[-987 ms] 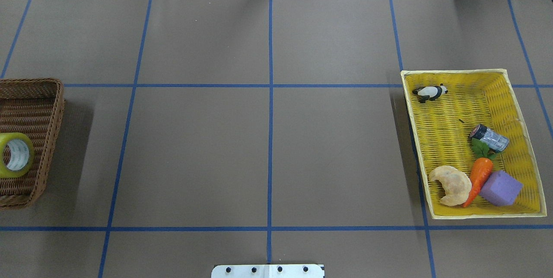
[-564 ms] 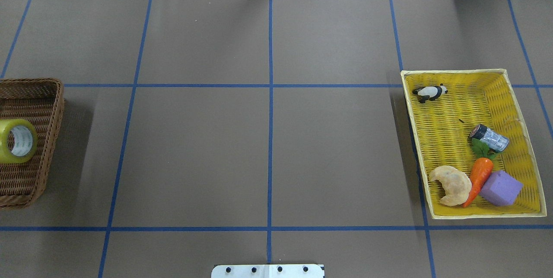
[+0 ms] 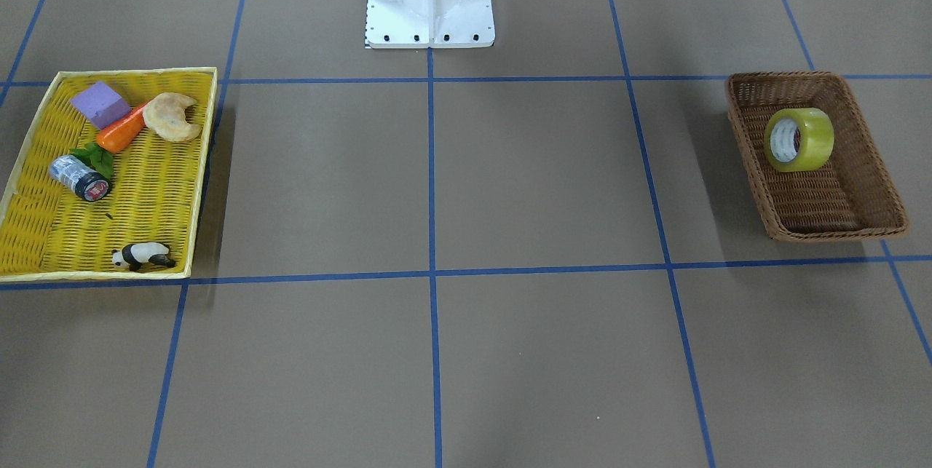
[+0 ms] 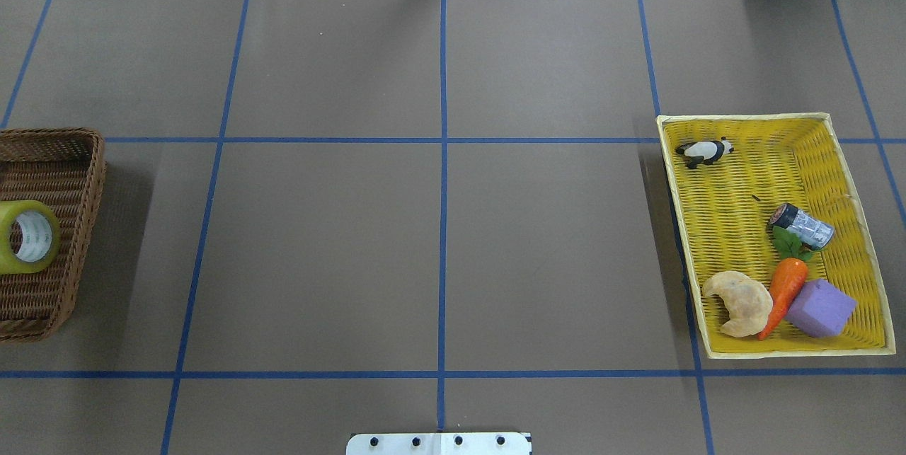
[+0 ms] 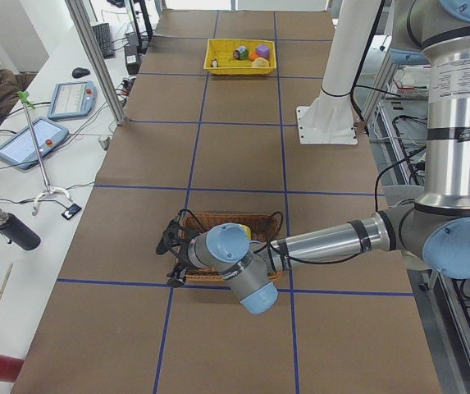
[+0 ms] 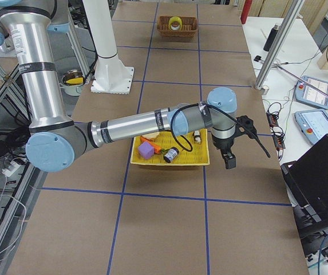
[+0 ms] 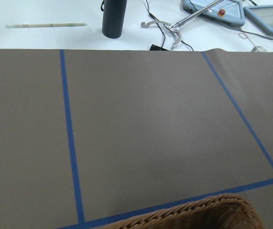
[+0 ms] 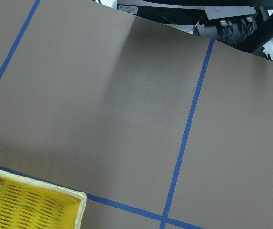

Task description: Move tape to another basket

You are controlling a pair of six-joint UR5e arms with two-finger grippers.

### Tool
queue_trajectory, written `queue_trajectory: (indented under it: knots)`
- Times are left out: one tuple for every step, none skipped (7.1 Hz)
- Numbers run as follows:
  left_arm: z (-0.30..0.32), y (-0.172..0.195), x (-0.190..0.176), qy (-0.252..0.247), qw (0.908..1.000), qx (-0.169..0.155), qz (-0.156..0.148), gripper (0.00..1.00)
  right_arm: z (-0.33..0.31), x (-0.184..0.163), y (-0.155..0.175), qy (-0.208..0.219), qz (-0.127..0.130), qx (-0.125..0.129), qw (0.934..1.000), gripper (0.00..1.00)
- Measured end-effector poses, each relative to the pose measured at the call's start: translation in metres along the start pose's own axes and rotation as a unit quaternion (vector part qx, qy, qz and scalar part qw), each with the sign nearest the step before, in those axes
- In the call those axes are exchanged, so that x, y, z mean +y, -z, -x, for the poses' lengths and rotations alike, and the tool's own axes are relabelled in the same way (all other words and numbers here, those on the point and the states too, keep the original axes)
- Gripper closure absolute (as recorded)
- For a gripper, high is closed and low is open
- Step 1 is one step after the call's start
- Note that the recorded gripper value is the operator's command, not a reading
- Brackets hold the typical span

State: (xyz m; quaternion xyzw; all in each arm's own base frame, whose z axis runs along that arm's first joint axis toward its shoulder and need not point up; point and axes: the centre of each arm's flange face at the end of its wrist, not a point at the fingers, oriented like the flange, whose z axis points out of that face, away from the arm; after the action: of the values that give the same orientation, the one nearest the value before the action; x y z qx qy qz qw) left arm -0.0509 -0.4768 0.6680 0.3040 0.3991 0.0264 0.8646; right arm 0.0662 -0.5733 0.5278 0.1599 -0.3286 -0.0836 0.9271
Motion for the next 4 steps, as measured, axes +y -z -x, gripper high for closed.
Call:
queue_trajectory:
  knots:
    - [0.01, 0.004, -0.007, -0.013, 0.9988, -0.032, 0.035, 0.01, -0.011, 0.016, -0.005, -0.002, 0.008, 0.003, 1.0, 0.0]
    - [0.013, 0.011, -0.016, -0.016, 0.9958, -0.056, 0.07, 0.01, -0.022, 0.034, -0.013, -0.007, 0.018, 0.006, 0.9998, 0.0]
    - [0.012, 0.016, -0.021, -0.01, 0.9917, -0.069, 0.108, 0.01, -0.032, 0.053, -0.023, -0.016, 0.031, 0.008, 0.9994, 0.0]
    - [0.015, 0.016, -0.018, 0.005, 0.9861, -0.075, 0.148, 0.01, -0.04, 0.07, -0.032, -0.02, 0.043, 0.008, 0.9988, 0.0]
